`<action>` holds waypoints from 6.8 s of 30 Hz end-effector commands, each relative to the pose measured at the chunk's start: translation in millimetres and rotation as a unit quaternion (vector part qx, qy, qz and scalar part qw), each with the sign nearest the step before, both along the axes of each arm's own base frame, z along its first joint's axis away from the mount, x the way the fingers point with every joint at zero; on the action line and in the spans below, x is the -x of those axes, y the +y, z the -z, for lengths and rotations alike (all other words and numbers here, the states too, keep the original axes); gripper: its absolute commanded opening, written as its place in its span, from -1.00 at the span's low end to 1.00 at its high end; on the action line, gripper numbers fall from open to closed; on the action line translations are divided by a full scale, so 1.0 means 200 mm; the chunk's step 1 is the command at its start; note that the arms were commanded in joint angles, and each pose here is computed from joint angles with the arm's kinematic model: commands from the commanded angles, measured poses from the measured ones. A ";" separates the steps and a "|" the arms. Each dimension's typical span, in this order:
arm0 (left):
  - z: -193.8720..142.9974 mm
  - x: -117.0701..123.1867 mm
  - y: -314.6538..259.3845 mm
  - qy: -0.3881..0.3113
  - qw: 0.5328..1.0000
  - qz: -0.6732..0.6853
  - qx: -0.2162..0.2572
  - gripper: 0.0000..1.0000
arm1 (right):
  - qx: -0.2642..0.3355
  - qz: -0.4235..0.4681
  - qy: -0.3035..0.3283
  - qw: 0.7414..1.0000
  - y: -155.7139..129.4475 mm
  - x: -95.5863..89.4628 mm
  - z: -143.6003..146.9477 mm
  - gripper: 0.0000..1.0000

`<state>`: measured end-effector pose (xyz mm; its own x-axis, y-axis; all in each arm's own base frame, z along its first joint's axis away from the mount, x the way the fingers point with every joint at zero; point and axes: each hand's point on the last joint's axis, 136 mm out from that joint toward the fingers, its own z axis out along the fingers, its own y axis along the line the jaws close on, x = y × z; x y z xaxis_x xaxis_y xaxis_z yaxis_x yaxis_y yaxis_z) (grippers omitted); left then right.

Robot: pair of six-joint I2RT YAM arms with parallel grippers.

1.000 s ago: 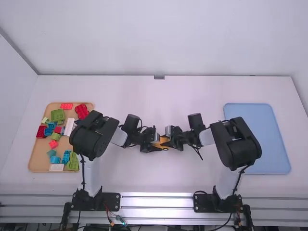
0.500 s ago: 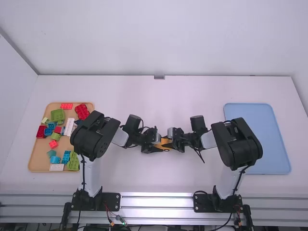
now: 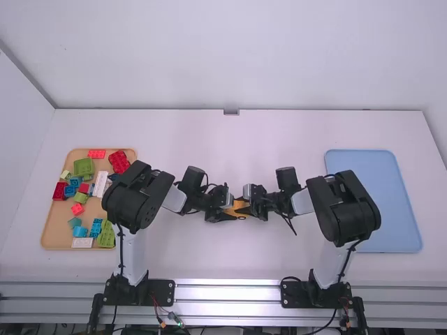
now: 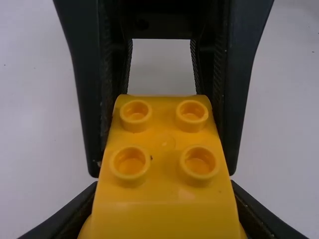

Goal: Assemble lego blocks to make yellow taxi

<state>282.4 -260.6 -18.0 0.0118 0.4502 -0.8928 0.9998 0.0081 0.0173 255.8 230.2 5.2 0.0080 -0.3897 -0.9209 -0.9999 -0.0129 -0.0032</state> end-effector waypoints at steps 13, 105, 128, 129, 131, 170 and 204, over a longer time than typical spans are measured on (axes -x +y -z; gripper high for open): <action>0.09 -0.01 0.05 0.027 0.998 -0.033 -0.037 -0.54 | 0.040 0.022 0.044 0.998 -0.04 0.03 0.14 -0.26; -1.07 -0.44 1.26 -0.045 0.643 -0.763 -0.037 0.98 | 0.177 0.519 0.045 0.835 -1.30 -0.49 -0.35 -0.28; -0.89 -0.40 1.09 -0.055 0.722 -0.690 0.010 0.98 | 0.153 0.705 0.175 0.670 -1.98 -0.40 0.12 0.38; -0.88 -0.39 1.08 -0.057 0.727 -0.684 0.002 0.98 | 0.146 0.712 0.181 0.663 -1.99 -0.39 0.12 0.75; -0.87 -0.39 1.05 -0.069 0.737 -0.672 -0.012 0.98 | 0.137 0.718 0.187 0.656 -1.99 -0.39 0.10 0.98; -0.69 -0.02 1.09 -0.002 0.754 -0.657 -0.006 0.73 | 0.040 0.652 -0.005 0.757 -1.05 -0.04 -0.37 0.71; -0.77 0.18 1.30 -0.103 0.702 -0.695 0.115 -0.65 | -0.107 0.698 -0.101 0.701 -1.14 0.05 -0.71 -0.66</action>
<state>247.7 0.9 137.0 -0.1617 -0.0004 -0.9868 -0.0069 1.0000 0.0008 245.8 3.7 152.5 -0.0935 -0.0039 -0.9956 -0.0220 0.9998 -0.0019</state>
